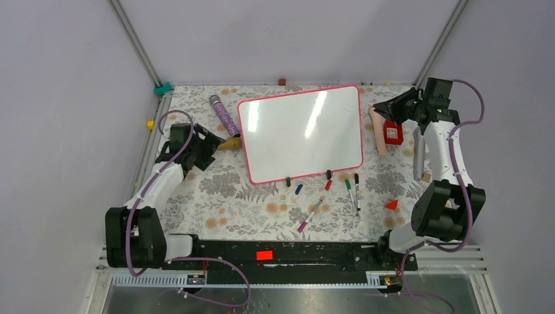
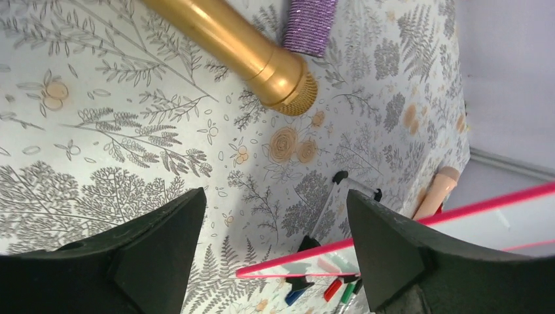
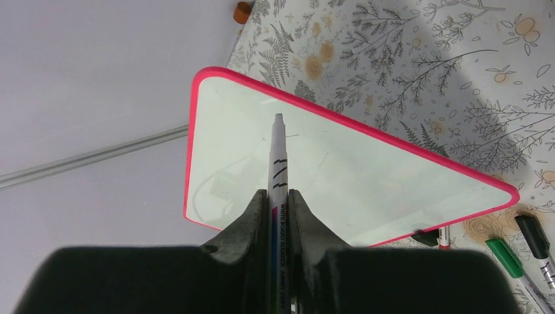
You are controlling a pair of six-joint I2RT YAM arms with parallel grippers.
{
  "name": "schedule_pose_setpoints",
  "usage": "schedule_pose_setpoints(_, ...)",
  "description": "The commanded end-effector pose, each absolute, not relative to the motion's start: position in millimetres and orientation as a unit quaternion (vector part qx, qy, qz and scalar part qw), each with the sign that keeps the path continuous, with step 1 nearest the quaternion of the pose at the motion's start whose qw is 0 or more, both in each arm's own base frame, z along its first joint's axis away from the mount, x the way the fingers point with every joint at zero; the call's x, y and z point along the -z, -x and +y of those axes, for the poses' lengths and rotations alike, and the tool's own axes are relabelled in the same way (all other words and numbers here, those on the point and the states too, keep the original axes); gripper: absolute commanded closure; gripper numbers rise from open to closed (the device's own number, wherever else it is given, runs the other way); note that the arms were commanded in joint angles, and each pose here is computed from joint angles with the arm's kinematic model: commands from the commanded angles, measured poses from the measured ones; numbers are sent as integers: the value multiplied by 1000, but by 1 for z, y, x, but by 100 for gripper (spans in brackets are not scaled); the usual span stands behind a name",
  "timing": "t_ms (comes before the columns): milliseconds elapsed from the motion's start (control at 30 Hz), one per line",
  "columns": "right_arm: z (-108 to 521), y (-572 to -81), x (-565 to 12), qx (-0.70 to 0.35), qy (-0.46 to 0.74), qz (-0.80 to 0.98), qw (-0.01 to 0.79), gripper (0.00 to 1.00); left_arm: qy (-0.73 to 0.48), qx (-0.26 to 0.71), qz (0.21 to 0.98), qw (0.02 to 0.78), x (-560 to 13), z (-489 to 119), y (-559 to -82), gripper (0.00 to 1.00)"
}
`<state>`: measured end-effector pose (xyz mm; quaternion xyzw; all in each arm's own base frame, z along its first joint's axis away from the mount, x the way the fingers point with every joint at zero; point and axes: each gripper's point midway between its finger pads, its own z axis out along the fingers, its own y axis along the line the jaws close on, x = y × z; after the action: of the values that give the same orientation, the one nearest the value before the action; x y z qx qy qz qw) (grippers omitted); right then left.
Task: Write a sentence on the whiteboard
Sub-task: Adjust the whiteboard on the whiteboard stand.
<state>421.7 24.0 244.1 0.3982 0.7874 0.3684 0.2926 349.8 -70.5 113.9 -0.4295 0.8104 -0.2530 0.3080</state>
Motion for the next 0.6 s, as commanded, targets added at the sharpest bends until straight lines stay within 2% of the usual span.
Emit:
schedule_pose_setpoints(0, 32, -411, -281, -356, -360, 788, 351, 100, 303, 258, 848, 348, -153, -71, -343, 19)
schedule_pose_setpoints(300, 77, -384, -329, -323, -261, 803, 428, 100, 187, 302, 850, 390, -198, -92, -330, 20)
schedule_pose_setpoints(567, 155, -366, -356, -247, -118, 853, 444, 100, 108, 342, 839, 408, -230, -124, -333, 17)
